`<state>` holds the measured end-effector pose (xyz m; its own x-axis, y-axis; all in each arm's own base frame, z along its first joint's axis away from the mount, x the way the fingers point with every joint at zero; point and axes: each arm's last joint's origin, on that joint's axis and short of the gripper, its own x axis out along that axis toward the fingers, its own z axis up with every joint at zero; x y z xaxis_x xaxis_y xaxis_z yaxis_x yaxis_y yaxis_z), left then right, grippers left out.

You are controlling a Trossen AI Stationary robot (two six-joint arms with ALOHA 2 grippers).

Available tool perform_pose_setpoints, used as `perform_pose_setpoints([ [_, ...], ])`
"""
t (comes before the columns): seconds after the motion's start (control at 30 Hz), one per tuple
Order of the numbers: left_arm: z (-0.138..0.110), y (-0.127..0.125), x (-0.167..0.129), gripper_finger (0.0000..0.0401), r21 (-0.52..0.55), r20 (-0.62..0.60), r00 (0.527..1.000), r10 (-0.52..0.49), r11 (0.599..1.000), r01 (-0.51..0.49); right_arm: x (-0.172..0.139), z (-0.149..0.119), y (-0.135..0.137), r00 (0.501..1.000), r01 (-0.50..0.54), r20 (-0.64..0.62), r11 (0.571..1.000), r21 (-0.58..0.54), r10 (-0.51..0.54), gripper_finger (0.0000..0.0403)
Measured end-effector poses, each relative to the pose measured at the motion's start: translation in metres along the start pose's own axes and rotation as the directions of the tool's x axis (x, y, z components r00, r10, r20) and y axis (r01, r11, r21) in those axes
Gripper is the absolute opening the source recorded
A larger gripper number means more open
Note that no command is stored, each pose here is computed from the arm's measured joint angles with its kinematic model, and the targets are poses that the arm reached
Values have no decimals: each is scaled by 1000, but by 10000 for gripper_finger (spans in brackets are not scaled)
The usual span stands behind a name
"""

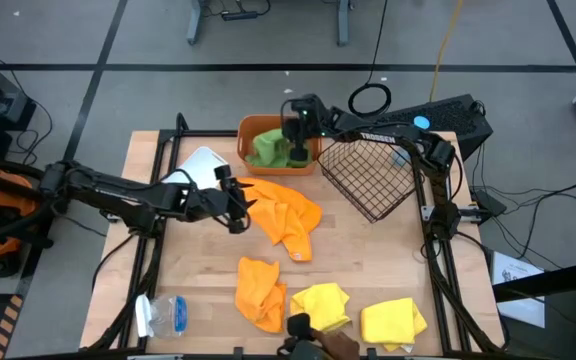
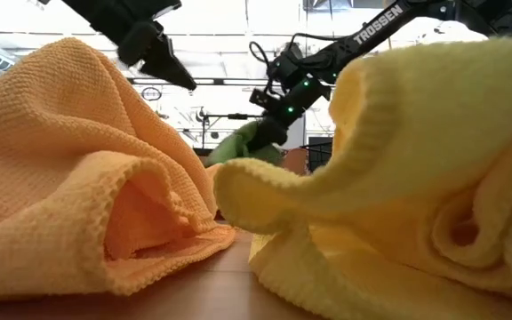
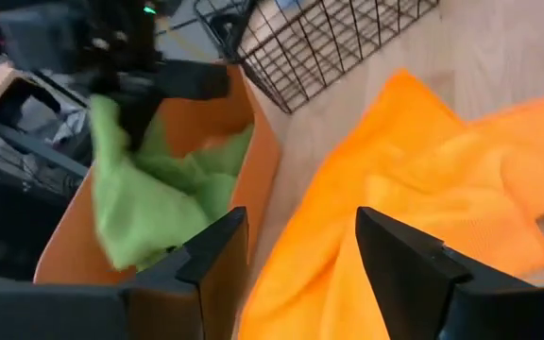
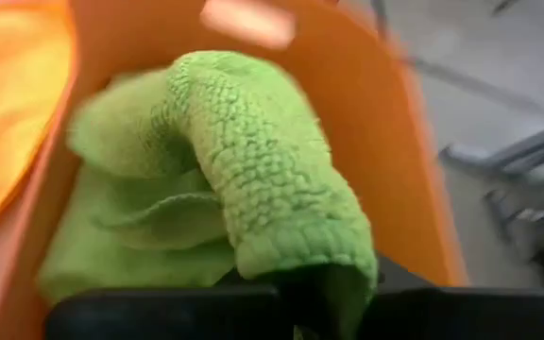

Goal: Sort microfiber towel by color & place in baskets
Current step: Put the green towel into the orange bin

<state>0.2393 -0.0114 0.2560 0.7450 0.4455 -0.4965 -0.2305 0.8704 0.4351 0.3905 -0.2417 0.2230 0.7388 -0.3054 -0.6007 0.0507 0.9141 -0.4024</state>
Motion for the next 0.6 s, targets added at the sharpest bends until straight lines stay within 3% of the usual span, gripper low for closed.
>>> perform_pose_setpoints([
  [0.3, 3, 1, -2, 203, -16, 28, 1000, -8, 1000, 8, -5, -13, 11, 982, -88, -157, 989, 118, 106, 116],
  [0.6, 4, 0, -2, 203, -18, 36, 999, -38, 999, 39, -24, -7, 9, 975, -77, -196, 985, 155, 108, 219],
])
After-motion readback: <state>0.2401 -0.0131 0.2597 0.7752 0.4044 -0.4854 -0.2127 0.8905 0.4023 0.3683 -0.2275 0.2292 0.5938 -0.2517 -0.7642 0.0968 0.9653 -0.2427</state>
